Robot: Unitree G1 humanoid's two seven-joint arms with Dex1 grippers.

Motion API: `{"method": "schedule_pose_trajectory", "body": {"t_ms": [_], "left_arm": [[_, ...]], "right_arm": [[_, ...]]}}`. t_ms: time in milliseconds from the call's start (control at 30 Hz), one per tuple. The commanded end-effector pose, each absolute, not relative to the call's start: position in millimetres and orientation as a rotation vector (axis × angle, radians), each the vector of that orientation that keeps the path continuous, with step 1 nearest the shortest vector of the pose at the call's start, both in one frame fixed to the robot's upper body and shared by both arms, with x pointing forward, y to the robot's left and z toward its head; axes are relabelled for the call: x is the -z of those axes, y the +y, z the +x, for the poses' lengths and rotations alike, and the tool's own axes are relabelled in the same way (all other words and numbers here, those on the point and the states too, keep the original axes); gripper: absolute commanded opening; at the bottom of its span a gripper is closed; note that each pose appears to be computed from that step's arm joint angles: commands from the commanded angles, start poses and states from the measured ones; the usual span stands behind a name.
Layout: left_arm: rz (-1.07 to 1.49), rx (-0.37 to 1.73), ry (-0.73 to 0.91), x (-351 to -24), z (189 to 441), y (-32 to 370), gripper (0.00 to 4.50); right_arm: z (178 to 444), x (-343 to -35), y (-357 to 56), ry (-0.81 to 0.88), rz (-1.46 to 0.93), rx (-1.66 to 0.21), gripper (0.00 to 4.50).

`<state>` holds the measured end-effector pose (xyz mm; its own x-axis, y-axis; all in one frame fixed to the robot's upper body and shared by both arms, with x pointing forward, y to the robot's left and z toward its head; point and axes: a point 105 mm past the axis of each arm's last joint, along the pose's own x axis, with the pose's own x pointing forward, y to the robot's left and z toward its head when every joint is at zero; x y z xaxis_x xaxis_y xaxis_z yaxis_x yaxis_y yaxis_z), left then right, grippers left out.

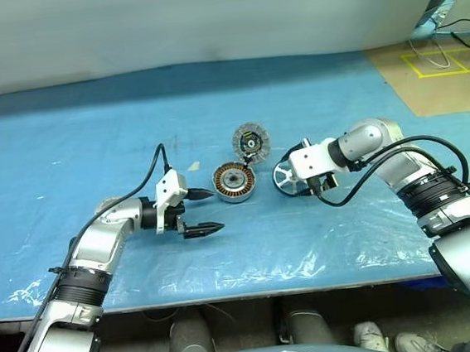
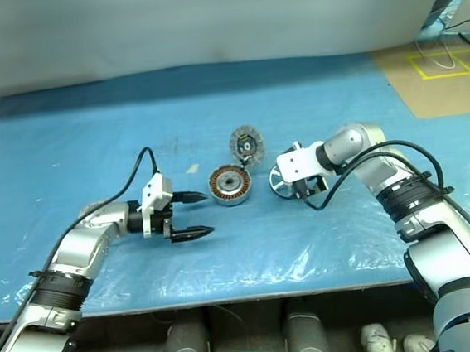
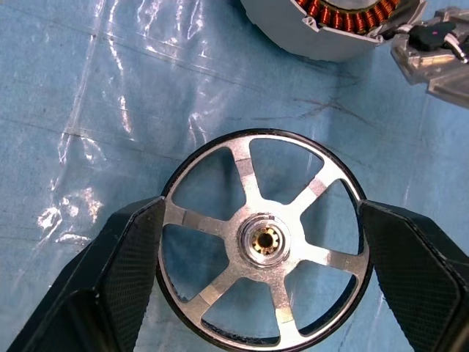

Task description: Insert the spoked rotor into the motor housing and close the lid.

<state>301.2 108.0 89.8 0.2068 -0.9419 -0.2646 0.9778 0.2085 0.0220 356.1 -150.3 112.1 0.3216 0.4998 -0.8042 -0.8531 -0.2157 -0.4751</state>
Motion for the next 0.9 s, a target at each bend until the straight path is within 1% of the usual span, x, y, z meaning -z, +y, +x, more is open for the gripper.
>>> {"method": "schedule_pose_trajectory", "body": {"t_ms": [33,67,200,433,667,700,733,800,900], "left_arm": [[0.239,1.367,0.173,-99.6,302.0,104.9,4.50],[0.240,1.367,0.173,-99.7,302.1,105.0,4.50],[0.241,1.363,0.173,-99.7,302.5,105.3,4.50],[0.241,1.361,0.172,-100.2,302.2,105.4,4.50],[0.245,1.357,0.173,-100.2,302.9,106.6,4.50],[0.245,1.357,0.172,-100.3,302.9,106.2,4.50],[0.245,1.357,0.171,-100.5,303.3,105.8,4.50],[0.247,1.360,0.169,-100.8,303.7,105.1,4.50],[0.250,1.364,0.168,-101.5,304.7,104.8,4.50]], "right_arm": [[349.2,-89.7,-157.5,0.490,-1.146,-1.315,3.52],[350.8,-87.9,-158.9,0.496,-1.139,-1.299,3.10],[351.9,-82.3,-160.5,0.522,-1.113,-1.284,1.78],[347.0,-78.7,-155.5,0.522,-1.105,-1.301,1.78],[350.3,-87.3,-159.9,0.499,-1.064,-1.253,1.78],[349.5,-87.5,-159.4,0.495,-1.052,-1.253,1.54],[348.3,-87.1,-158.5,0.490,-1.047,-1.256,1.46],[345.3,-85.6,-157.5,0.487,-1.051,-1.262,1.19],[345.9,-85.3,-155.5,0.479,-1.049,-1.244,1.15]]}}
